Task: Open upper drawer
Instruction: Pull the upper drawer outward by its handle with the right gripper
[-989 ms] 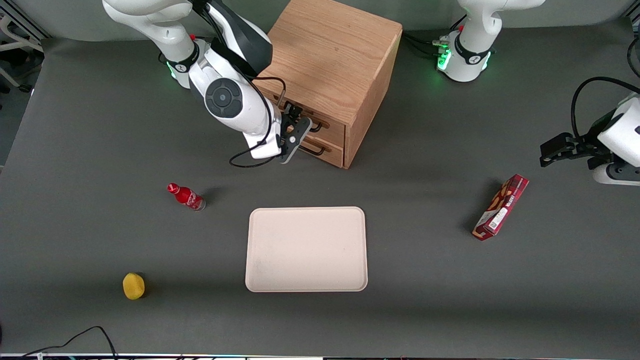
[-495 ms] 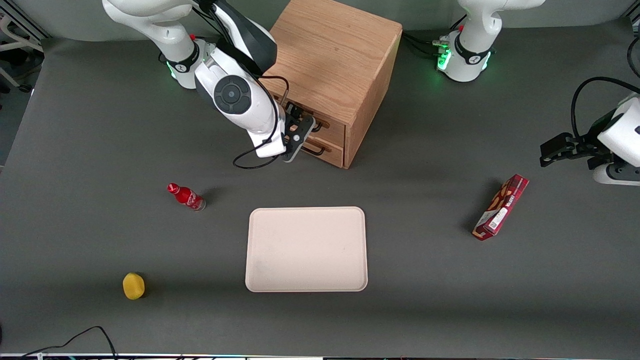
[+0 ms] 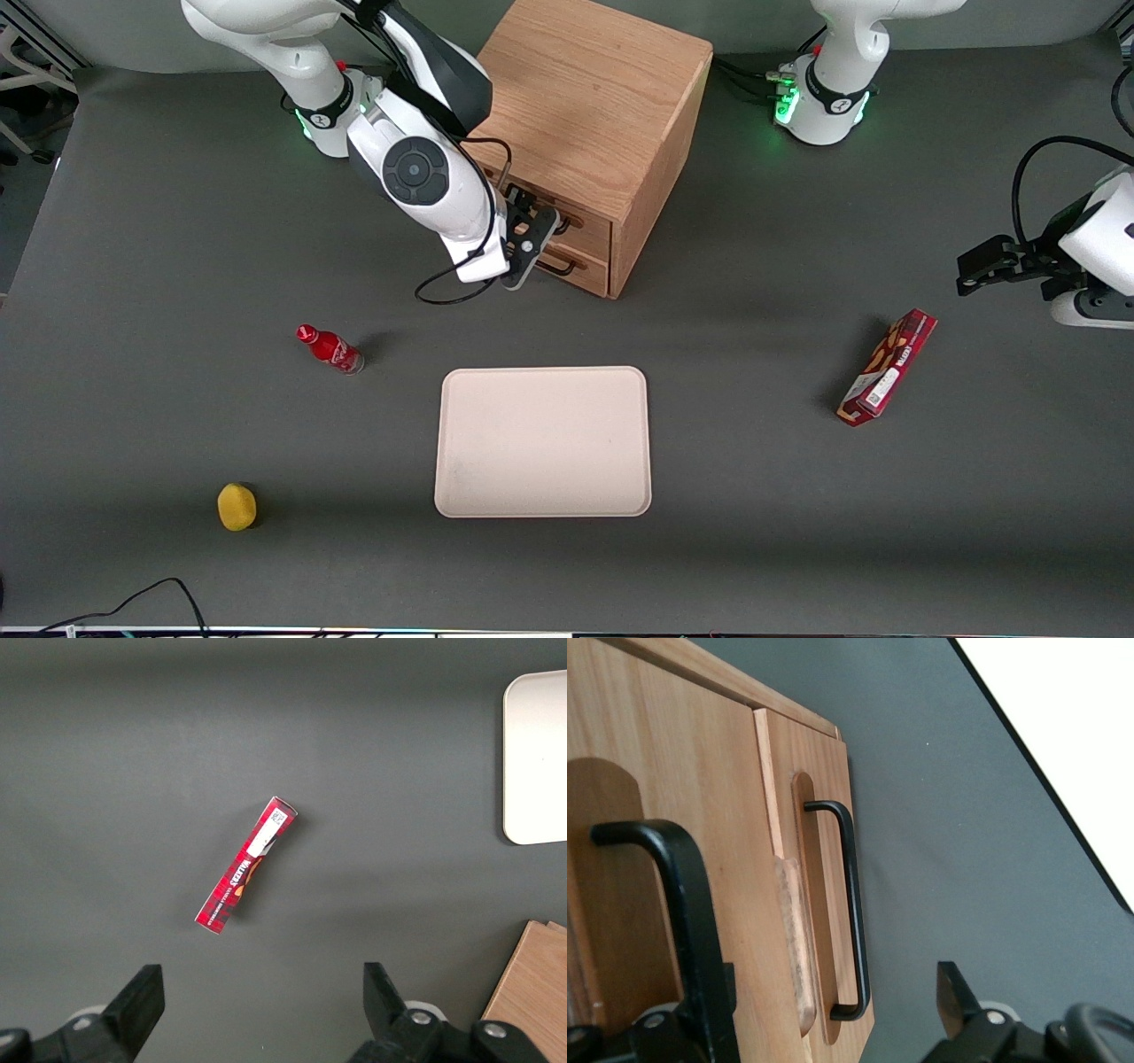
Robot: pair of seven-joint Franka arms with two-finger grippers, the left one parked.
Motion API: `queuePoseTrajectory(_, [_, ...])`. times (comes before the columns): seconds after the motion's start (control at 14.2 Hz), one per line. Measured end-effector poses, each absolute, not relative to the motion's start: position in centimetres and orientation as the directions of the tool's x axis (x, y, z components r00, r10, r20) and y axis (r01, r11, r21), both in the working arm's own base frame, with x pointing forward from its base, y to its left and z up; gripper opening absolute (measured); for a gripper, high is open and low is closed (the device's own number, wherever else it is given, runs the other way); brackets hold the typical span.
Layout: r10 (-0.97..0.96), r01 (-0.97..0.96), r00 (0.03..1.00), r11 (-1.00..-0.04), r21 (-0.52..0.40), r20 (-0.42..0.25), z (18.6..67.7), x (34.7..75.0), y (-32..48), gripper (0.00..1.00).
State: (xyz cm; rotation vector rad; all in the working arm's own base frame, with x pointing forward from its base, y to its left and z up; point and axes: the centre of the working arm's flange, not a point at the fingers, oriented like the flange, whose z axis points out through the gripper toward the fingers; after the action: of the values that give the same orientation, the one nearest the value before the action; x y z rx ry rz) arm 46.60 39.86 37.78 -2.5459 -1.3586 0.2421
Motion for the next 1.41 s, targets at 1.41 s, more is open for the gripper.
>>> queuePoseTrajectory(1.41, [0.843, 0.815, 0.538, -0.521, -0.253, -0.005, 38.3, 54.7, 35.3, 1.0])
